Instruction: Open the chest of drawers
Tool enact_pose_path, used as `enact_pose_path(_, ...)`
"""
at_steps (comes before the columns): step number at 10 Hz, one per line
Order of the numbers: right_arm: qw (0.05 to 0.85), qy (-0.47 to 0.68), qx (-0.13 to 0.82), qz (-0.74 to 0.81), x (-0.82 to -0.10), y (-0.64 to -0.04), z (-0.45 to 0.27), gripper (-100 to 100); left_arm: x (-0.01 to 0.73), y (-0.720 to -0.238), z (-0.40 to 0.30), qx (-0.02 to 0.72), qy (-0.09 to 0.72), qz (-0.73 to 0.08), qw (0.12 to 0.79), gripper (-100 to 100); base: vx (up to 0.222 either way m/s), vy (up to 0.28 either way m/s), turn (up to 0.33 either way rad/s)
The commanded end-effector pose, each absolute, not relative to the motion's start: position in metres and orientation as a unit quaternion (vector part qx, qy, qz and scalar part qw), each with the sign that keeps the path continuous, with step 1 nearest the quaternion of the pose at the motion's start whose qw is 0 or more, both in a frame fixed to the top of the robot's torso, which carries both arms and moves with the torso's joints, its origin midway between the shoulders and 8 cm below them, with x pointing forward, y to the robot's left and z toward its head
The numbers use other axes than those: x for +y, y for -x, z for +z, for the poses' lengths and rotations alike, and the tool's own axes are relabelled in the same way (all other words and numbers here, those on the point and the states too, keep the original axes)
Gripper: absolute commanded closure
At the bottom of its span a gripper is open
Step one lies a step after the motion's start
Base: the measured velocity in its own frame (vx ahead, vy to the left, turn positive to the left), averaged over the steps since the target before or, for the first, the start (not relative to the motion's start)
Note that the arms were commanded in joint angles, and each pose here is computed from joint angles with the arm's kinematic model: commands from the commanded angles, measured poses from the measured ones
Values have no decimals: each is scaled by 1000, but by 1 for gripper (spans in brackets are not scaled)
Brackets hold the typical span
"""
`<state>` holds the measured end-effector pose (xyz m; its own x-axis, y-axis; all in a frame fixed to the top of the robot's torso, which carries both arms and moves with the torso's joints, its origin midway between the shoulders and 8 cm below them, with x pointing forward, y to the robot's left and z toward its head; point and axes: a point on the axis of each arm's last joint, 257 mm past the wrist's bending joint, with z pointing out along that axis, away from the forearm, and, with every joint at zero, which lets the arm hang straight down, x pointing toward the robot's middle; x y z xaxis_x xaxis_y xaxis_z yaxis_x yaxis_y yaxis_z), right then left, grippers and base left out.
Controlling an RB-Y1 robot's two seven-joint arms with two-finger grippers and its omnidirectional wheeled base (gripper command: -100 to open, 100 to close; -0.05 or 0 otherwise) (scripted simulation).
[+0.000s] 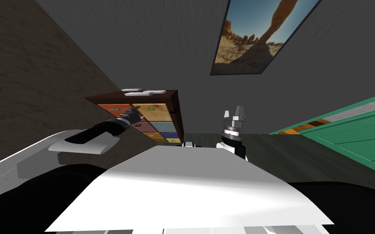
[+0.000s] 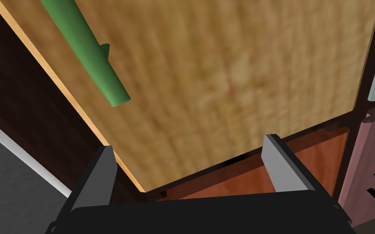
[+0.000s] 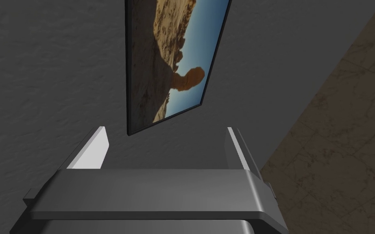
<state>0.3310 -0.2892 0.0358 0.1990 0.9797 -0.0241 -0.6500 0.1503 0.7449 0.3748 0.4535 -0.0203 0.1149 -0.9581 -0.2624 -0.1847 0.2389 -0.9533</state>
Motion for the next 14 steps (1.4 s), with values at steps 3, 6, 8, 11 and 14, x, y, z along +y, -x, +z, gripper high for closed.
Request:
enact_pose_path(3, 710, -309, 267, 574, -289, -331, 36, 0, 412, -375, 3, 585, 483, -372, 535, -100, -2, 0, -6)
enact_pose_path(6, 710, -309, 267, 574, -289, -331, 36, 0, 396, -372, 10, 592, 472, -380, 531, -100, 0, 0, 0)
enact_pose_path(8, 710, -309, 267, 574, -289, -331, 36, 0, 395, -371, 10, 592, 472, -380, 531, 100, 0, 0, 0)
enact_pose_path(11, 710, -309, 267, 574, -289, -331, 36, 0, 390, -371, 14, 596, 468, -384, 529, 100, -178, -10, 45)
enact_pose_path(14, 710, -309, 267, 574, -289, -331, 36, 0, 405, -373, 10, 589, 479, -376, 531, -100, -95, -3, 16)
